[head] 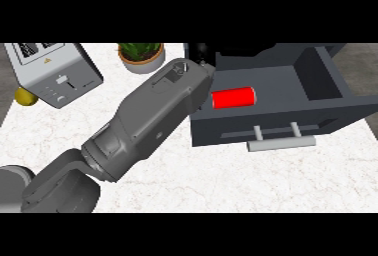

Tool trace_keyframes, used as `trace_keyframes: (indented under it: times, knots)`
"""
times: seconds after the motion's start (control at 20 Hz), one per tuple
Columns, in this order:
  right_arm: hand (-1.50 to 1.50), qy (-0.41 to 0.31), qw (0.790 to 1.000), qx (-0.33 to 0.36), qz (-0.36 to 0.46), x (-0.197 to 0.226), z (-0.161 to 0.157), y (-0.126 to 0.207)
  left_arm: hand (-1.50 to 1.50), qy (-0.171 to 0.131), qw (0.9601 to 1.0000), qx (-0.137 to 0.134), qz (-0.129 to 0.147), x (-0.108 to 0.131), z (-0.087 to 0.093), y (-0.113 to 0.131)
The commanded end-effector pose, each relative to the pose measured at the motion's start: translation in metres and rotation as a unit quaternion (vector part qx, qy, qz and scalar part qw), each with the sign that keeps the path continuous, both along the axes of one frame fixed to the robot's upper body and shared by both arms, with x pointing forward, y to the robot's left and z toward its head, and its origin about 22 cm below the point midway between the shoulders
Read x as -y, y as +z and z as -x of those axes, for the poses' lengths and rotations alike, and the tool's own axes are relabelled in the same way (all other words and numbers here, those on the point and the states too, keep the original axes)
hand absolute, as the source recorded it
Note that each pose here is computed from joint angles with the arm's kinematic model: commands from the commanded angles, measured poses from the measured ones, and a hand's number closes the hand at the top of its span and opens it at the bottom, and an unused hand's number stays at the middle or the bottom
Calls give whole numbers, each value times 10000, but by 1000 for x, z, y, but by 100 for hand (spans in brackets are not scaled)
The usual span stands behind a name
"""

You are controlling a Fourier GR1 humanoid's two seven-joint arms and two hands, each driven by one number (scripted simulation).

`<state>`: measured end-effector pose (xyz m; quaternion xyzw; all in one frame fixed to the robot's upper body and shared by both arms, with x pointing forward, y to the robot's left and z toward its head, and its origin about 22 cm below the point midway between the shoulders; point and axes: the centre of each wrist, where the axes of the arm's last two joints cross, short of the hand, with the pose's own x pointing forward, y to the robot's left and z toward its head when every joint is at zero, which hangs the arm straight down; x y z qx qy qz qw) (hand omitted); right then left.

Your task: Pick up the can, place it into the drawer and close the drawer

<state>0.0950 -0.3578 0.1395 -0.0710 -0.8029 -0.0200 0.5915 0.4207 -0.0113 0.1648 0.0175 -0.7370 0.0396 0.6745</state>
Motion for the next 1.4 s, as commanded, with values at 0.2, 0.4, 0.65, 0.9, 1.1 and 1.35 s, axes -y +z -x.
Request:
trace_keyframes:
  times: [0.2,0.4,0.65,0.9,1.1,1.35]
  knots:
    - [-150,259,9865,685,1464,-15,-8,29,-150,-32,9994,259,236,5,0,12]
    - [-150,216,9774,918,1893,-26,-22,39,-150,-46,9986,462,244,6,6,5]
    - [-150,155,9595,904,2664,-41,-39,42,-150,-149,9976,581,339,12,5,19]
    - [-150,309,9463,810,3115,-71,-67,31,-150,-179,9979,417,459,19,8,33]
    - [-150,133,9296,854,3582,-92,-90,39,-150,-132,9985,333,414,14,5,29]
    - [-150,108,9130,908,3975,-128,-132,13,-150,66,9992,222,325,10,4,20]
